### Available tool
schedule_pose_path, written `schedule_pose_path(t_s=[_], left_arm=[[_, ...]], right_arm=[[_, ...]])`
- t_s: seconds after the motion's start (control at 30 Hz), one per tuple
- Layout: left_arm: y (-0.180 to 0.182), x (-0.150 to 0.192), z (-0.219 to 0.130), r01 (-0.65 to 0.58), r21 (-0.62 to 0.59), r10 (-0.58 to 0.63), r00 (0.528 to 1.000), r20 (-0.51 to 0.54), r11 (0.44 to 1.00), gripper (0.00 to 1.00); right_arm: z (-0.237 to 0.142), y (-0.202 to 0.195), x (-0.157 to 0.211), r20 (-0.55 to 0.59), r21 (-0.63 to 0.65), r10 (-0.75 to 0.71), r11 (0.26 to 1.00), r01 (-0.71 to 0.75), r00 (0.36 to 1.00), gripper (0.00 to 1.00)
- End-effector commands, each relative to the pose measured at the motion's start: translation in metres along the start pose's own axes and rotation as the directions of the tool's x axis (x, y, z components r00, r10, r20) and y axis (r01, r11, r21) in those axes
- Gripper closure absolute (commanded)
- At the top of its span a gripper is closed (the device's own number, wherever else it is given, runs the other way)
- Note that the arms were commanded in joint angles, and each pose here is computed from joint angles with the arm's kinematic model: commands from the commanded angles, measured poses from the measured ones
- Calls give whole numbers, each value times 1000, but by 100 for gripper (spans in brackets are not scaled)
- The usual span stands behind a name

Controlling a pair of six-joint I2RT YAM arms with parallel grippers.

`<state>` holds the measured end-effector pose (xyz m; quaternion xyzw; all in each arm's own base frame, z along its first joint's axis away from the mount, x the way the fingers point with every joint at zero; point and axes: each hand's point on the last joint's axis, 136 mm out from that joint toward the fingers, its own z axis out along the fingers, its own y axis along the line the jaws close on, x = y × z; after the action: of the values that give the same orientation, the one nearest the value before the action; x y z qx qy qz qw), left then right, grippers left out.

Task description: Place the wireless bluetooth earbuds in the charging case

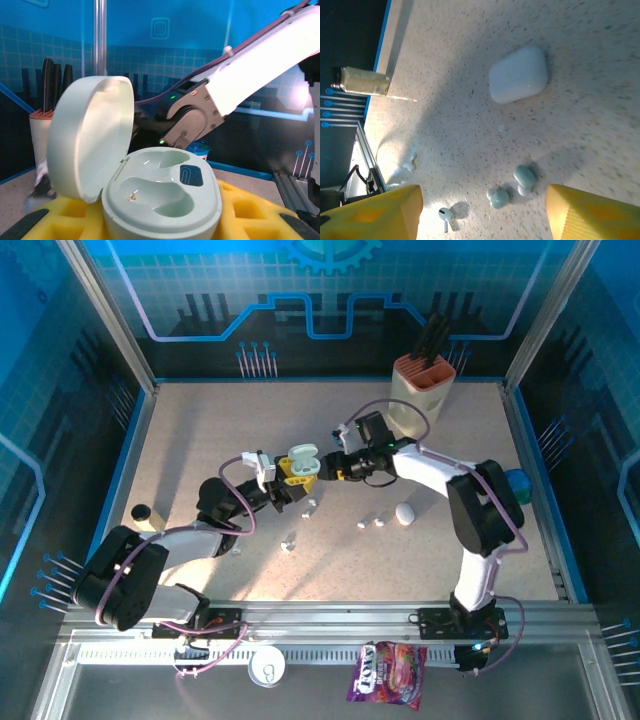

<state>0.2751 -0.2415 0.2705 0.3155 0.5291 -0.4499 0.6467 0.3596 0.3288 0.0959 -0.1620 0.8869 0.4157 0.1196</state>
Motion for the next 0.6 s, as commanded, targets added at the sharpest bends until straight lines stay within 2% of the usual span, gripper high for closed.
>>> schedule_pose_path(t_s=[0.0, 0.2, 0.57], left_arm=[[-7, -6, -5, 5, 28, -5, 1000, 18, 1000, 78], [-8, -5, -4, 11, 32, -11, 1000, 14, 999, 78], [-4, 1, -4, 12, 19, -12, 1000, 4, 1000, 78]], right_arm=[[21, 7, 8, -90, -19, -12, 1000, 10, 996, 34], [51, 1, 11, -155, -7, -15, 1000, 14, 988, 37], [67, -16, 33, -222, -10, 21, 1000, -24, 975, 40]])
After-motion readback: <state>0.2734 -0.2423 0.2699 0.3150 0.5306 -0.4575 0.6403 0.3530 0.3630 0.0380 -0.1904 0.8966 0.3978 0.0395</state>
